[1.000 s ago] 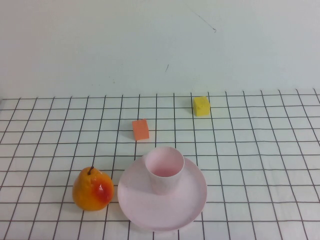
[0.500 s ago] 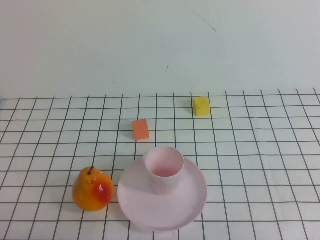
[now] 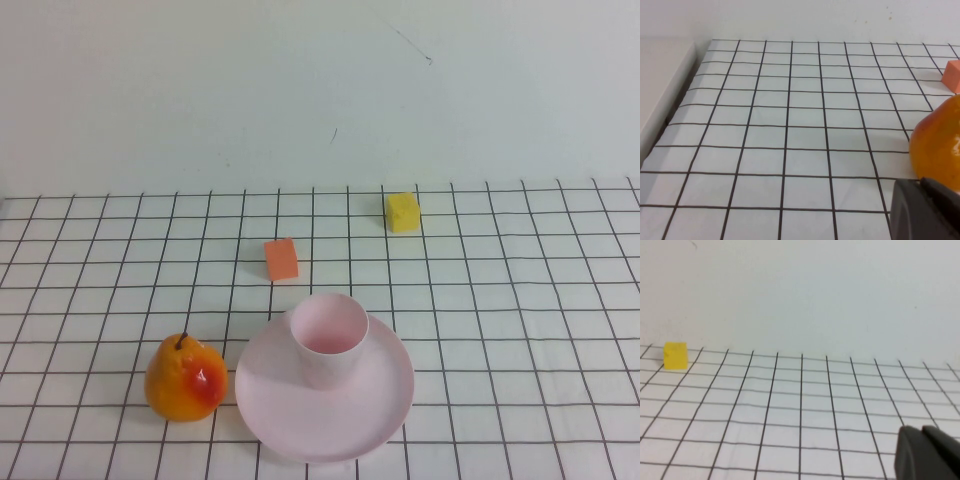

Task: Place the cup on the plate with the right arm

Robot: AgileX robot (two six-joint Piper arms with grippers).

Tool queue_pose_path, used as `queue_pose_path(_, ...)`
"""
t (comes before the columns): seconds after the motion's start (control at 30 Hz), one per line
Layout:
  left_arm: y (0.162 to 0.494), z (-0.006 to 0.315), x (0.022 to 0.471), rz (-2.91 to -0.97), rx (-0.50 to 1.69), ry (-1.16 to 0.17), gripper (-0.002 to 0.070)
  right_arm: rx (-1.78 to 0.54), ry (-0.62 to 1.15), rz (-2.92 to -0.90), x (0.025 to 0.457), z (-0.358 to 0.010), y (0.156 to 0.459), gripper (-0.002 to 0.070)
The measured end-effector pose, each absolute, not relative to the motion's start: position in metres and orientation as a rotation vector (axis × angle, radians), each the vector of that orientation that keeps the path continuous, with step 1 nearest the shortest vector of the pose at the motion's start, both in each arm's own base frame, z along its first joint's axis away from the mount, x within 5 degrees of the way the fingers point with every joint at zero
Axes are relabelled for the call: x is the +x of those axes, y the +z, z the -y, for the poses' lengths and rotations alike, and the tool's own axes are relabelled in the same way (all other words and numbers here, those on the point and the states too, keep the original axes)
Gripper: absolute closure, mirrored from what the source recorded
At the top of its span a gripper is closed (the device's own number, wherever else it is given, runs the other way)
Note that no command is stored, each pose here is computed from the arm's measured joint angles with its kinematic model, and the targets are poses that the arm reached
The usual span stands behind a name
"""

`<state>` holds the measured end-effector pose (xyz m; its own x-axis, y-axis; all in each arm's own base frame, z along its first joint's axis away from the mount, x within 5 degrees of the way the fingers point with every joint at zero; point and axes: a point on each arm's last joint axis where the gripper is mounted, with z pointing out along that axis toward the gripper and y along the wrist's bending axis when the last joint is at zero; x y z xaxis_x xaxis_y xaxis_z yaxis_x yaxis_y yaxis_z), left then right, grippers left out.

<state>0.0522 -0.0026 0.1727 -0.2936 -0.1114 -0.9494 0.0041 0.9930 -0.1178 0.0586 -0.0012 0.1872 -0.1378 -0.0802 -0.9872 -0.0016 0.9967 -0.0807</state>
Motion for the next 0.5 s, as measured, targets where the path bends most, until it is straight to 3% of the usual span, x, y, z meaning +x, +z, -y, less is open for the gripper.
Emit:
queue_pose_path(0.3, 0.173, 0.003, 0.052, -1.866, -0.078, -0.113, 0.0678, -0.036, -0.048, -1.908, 0.051, 0.002, 0.168, 0.0676)
queue_pose_path(0.5, 0.173, 0.003, 0.052, -1.866, -0.078, -0.113, 0.0678, -0.034, -0.044, -1.921, 0.051, 0.002, 0.167, 0.0676)
